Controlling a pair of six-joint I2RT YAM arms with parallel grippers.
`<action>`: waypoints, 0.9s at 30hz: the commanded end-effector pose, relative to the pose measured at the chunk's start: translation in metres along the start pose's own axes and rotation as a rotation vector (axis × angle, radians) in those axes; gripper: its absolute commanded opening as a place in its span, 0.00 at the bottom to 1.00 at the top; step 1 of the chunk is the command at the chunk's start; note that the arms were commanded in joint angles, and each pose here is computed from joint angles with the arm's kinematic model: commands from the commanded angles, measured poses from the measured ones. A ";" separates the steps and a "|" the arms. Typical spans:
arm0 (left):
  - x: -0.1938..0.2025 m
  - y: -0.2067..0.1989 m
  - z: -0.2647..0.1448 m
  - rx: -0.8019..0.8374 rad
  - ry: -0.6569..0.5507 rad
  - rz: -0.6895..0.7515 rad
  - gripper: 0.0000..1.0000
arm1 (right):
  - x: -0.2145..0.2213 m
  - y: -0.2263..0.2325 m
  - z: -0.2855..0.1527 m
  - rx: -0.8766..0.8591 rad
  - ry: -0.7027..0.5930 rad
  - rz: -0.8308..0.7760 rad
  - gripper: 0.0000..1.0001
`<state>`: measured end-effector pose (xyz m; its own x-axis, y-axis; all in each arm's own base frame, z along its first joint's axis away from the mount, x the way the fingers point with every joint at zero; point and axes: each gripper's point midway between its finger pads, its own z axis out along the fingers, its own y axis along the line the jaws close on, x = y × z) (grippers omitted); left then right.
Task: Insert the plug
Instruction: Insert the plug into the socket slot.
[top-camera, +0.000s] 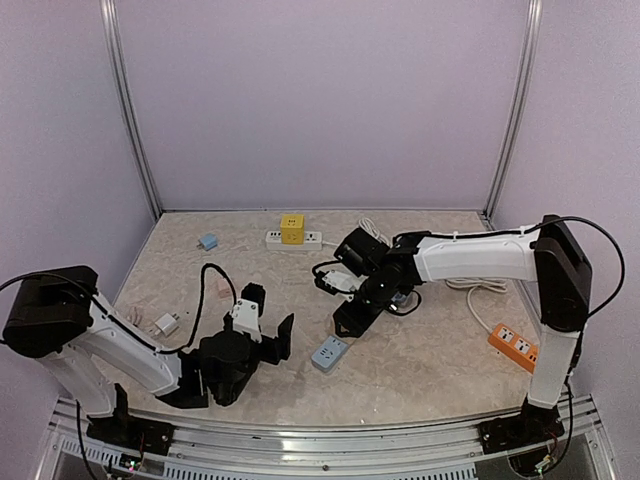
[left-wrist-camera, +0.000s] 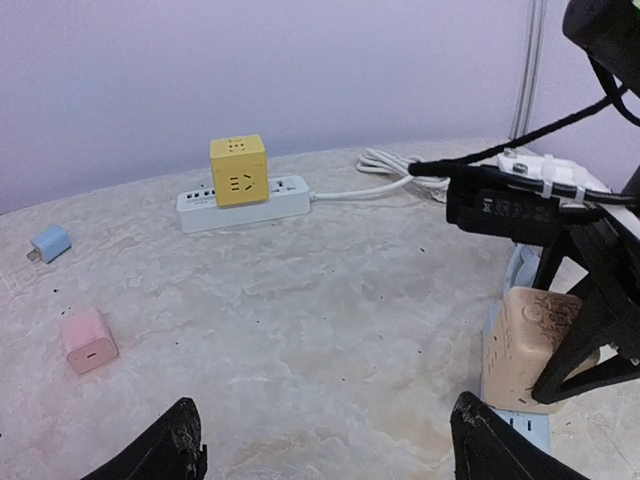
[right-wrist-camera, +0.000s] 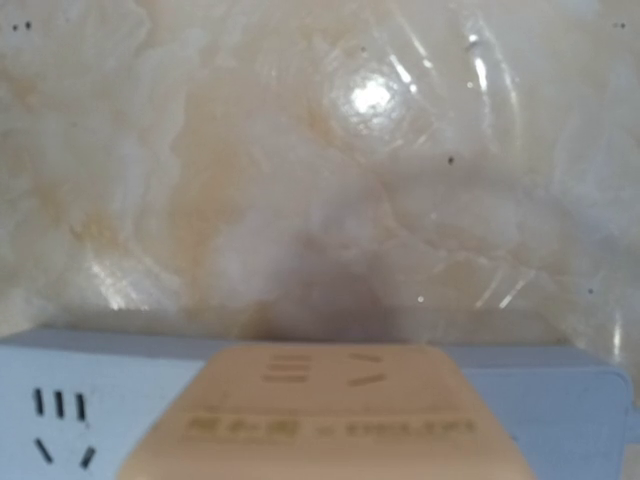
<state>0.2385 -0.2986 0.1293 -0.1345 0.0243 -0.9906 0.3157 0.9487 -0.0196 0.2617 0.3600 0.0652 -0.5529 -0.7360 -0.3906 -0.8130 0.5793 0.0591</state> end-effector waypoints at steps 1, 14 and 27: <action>-0.003 0.030 -0.004 -0.091 0.018 -0.056 0.81 | 0.073 0.000 0.056 0.001 0.226 0.020 0.00; -0.019 0.054 -0.009 -0.129 0.011 -0.122 0.81 | 0.078 -0.001 0.060 0.018 0.218 0.034 0.00; -0.016 0.055 -0.008 -0.134 0.023 -0.131 0.81 | 0.044 -0.007 0.032 0.058 0.144 0.024 0.10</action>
<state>0.2493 -0.2488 0.1473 -0.1812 -0.1001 -0.9783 0.1805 0.9745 -0.1331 0.2636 0.3591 0.0672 -0.5582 -0.7184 -0.4151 -0.8011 0.5969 0.0442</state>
